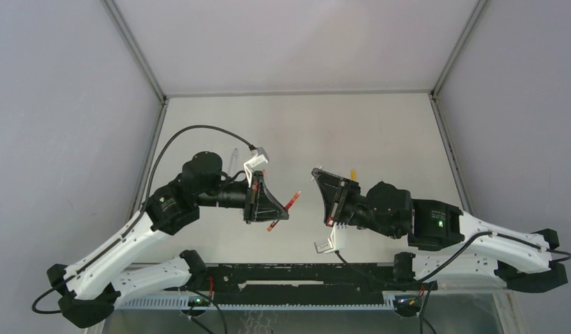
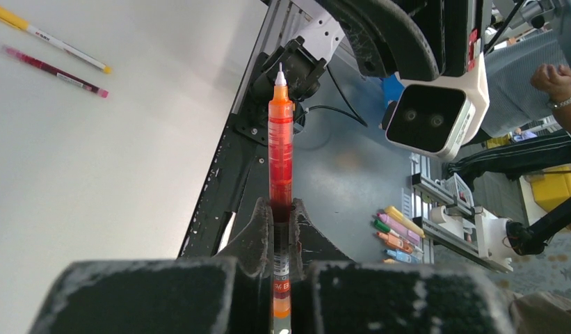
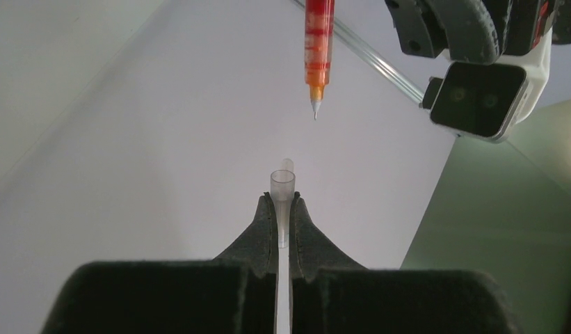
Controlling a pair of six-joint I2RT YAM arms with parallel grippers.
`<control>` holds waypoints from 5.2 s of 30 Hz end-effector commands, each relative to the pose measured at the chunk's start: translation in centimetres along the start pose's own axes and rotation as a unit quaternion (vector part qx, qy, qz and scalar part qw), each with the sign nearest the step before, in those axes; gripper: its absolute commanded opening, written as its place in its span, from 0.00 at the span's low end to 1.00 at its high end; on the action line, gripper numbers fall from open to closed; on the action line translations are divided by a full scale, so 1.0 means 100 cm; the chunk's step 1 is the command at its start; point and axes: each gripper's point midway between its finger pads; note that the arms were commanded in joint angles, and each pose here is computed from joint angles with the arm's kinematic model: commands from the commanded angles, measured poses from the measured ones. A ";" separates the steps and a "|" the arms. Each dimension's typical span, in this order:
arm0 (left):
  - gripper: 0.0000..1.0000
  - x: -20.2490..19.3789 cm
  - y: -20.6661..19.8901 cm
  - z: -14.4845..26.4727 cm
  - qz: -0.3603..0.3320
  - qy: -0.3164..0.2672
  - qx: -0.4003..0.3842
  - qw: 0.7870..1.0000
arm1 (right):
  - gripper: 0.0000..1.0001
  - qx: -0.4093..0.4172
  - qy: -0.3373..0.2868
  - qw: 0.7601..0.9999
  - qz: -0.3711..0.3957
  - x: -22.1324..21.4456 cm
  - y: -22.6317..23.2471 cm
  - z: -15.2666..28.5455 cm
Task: Insert the pens into the pen caps
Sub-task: Insert the pen cap onto the pen.
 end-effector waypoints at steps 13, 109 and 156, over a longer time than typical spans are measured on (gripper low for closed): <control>0.00 0.006 -0.013 -0.001 -0.006 -0.009 -0.030 0.999 | 0.00 0.002 0.014 0.999 0.042 -0.007 -0.025 -0.001; 0.00 0.074 -0.033 0.011 0.045 -0.181 -0.048 0.981 | 0.00 0.021 -0.131 0.988 0.083 0.164 -0.042 -0.049; 0.00 0.042 0.012 -0.004 0.021 -0.113 -0.007 0.993 | 0.40 0.014 -0.053 0.997 0.054 0.107 -0.051 -0.041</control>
Point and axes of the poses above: each gripper's point midway between its finger pads, its own z axis back along the fingers, its own y axis along the line the jaws close on, x = y × z, and after that the axes turned 10 degrees about z, right-handed
